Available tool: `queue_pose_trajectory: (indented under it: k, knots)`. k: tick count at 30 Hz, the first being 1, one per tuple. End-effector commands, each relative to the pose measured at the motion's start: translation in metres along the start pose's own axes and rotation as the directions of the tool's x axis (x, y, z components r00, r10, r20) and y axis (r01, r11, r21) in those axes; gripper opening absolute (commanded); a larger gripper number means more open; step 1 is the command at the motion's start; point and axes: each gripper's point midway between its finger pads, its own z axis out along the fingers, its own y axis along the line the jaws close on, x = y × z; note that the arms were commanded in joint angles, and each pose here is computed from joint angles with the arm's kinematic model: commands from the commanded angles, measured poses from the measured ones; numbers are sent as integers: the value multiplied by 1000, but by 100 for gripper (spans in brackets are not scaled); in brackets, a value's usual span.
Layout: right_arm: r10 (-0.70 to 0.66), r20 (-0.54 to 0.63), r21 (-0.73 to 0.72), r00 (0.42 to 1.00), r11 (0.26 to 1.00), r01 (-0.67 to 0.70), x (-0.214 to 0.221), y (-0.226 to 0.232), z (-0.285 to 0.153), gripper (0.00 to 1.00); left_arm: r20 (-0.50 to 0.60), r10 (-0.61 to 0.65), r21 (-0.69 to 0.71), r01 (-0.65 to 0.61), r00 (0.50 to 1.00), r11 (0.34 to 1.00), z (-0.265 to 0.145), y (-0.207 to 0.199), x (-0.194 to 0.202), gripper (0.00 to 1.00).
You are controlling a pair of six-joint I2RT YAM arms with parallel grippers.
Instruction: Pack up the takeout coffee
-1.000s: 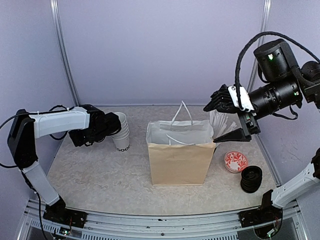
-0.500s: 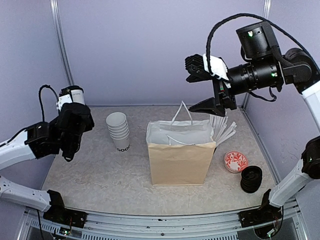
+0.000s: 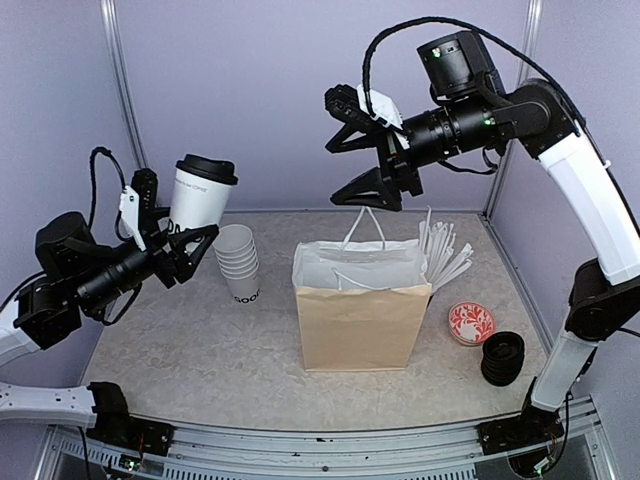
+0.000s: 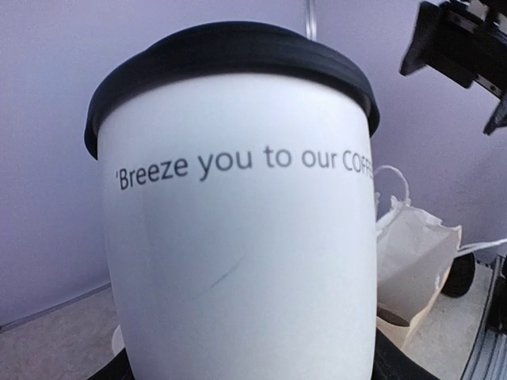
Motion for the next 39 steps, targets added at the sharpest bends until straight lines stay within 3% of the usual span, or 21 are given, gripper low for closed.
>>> queue_pose_trajectory:
  k: [1, 8, 11, 17, 22, 29, 39]
  knots:
    - [46, 108, -145, 993, 989, -30, -22, 21, -1, 83, -25, 92, 307, -80, 995, 948, 7, -55, 8, 60]
    - [99, 122, -241, 988, 968, -68, -21, 36, -1, 84, -24, 98, 539, -70, 995, 839, 12, -101, 17, 59]
    - [114, 103, -252, 988, 964, -85, -16, 38, 3, 85, -26, 103, 583, -69, 994, 809, 14, -110, 16, 58]
    - [150, 73, -324, 986, 939, -119, -7, 50, 12, 97, -12, 111, 658, -76, 994, 749, 11, -126, 8, 58]
    - [164, 54, -347, 985, 928, -135, -1, 53, 19, 99, -22, 138, 702, -83, 990, 707, 7, -135, 9, 58]
    - [186, 48, -379, 981, 913, -154, 0, 58, 26, 99, -13, 148, 718, -94, 989, 690, 9, -141, 7, 58]
    - [175, 29, -401, 984, 904, -149, 3, 68, 30, 89, 22, 139, 683, -116, 990, 721, 16, -136, -3, 58]
